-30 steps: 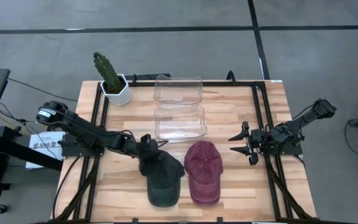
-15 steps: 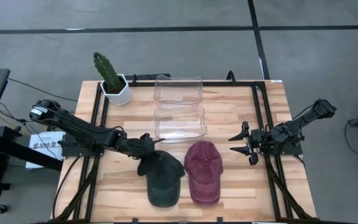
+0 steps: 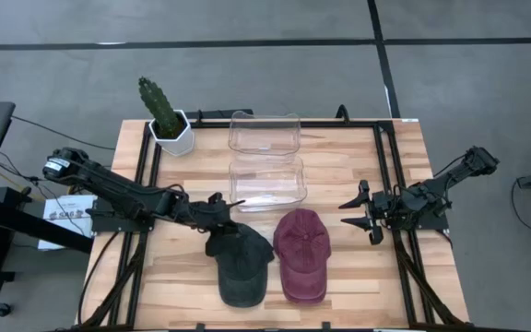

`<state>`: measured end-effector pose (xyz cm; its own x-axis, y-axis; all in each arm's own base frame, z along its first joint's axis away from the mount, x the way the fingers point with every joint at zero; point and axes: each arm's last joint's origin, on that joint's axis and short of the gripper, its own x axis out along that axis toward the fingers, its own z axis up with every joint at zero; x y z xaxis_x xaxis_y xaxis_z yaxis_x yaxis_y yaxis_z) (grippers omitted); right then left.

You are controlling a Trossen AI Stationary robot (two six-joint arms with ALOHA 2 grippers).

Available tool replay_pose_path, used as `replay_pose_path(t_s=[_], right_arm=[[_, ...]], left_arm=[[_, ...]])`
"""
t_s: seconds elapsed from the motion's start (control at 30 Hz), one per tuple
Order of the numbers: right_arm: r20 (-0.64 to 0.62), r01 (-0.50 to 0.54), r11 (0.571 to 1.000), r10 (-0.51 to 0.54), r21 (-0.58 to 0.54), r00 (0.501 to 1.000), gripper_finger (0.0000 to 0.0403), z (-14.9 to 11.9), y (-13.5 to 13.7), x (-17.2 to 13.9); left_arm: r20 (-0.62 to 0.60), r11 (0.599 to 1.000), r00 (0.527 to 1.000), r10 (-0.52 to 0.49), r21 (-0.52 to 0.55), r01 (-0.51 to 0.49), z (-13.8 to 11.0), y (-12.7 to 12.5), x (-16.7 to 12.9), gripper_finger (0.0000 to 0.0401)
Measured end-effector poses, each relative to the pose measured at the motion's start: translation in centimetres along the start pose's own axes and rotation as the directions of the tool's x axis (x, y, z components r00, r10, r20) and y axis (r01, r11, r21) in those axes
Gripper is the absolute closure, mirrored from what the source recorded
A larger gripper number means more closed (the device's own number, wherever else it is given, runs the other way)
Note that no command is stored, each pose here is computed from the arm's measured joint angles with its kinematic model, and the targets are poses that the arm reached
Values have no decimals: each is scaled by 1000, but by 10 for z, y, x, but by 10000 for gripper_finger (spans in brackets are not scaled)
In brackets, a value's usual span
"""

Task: Pick & Place hat
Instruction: Put the top black cap into the bottom transparent bin

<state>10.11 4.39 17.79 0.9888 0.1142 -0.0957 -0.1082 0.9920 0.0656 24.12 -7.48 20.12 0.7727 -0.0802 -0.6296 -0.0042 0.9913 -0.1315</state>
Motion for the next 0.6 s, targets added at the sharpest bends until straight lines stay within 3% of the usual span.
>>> replay_pose_path(t_s=[0.3, 0.6], right_arm=[[-1, 1, 1000, -1, 0, 1000, 228, 0, 0, 0], [-1, 1, 1000, -1, -1, 1000, 228, 0, 0, 0]], left_arm=[[-30, 994, 998, -46, -100, 43, -4, -6, 4, 223], [-133, 995, 991, -6, -97, -7, -22, -5, 36, 227]])
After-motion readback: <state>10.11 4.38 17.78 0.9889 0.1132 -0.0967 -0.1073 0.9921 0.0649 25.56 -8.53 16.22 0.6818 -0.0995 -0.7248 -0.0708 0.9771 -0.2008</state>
